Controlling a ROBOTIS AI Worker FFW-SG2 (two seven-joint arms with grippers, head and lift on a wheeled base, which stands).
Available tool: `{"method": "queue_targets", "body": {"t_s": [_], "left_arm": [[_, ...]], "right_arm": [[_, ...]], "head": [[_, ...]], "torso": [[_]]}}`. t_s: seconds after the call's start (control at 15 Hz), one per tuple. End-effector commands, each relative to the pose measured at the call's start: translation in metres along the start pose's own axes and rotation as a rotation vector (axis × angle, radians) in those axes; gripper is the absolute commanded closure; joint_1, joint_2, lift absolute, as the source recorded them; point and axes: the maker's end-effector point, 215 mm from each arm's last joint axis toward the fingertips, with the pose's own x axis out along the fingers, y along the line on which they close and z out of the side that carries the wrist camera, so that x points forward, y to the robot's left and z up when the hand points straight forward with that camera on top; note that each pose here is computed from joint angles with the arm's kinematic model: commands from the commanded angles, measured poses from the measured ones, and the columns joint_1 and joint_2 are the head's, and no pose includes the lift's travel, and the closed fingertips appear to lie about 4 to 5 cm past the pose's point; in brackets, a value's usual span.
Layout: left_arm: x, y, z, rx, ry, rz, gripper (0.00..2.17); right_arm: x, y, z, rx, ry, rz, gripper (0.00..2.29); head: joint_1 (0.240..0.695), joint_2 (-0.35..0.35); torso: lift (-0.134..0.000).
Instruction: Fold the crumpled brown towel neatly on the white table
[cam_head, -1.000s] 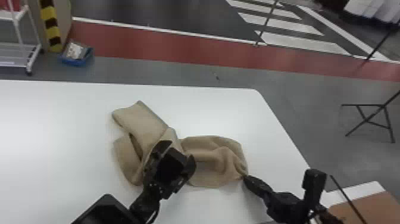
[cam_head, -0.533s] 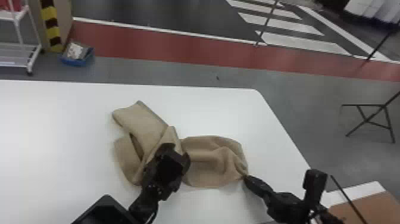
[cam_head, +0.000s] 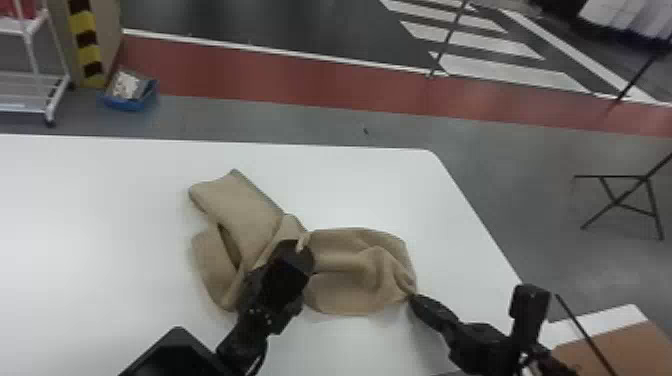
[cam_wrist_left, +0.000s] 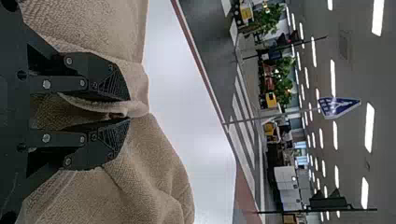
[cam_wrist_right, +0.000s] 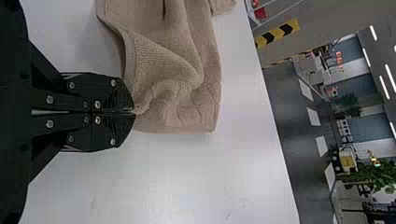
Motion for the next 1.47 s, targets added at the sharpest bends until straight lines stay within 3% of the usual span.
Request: {"method": "queue_targets", "body": {"t_s": [0.0, 0.07, 0.2, 0.33, 0.53, 0.87, 1.07, 1.27, 1.4], "left_arm": [[-0.005, 0.016, 0.018, -0.040, -0.032, 0.042, 1.11], [-0.010, 0.031, 0.039, -0.059, -0.070, 0.096, 1.38], [-0.025, 0.059, 0.068, -0.087, -0.115, 0.141, 1.68], [-0.046, 0.104, 0.090, -0.125, -0.151, 0.205, 1.69], [-0.086, 0.175, 0.100, -0.166, -0.195, 0.312, 1.69], [-0.163, 0.285, 0.072, -0.254, -0.192, 0.489, 1.69], [-0.198, 0.317, 0.076, -0.285, -0.215, 0.536, 1.69], [-0.207, 0.327, 0.078, -0.286, -0.220, 0.546, 1.69], [-0.211, 0.330, 0.076, -0.306, -0.221, 0.540, 1.69]], "right_arm": [[-0.002, -0.003, 0.000, 0.004, -0.002, -0.003, 1.80], [-0.004, -0.007, 0.003, 0.001, -0.009, -0.012, 1.80], [-0.007, -0.015, 0.012, 0.003, -0.025, -0.026, 1.80], [-0.013, -0.023, 0.026, 0.004, -0.047, -0.042, 1.80], [-0.019, -0.039, 0.044, 0.012, -0.060, -0.067, 1.80], [-0.043, -0.088, 0.121, 0.037, -0.122, -0.146, 1.80], [-0.061, -0.112, 0.173, 0.027, -0.157, -0.192, 1.80], [-0.073, -0.125, 0.215, 0.031, -0.211, -0.222, 1.80], [-0.083, -0.138, 0.224, 0.058, -0.212, -0.250, 1.80]], "head": [[0.695, -0.350], [0.695, -0.350], [0.695, -0.350], [0.695, -0.350], [0.695, -0.350], [0.695, -0.350], [0.695, -0.350], [0.695, -0.350], [0.695, -0.350]], "torso": [[-0.124], [-0.124], [-0.124], [-0.124], [-0.124], [-0.124], [-0.124], [-0.124], [-0.124]]}}
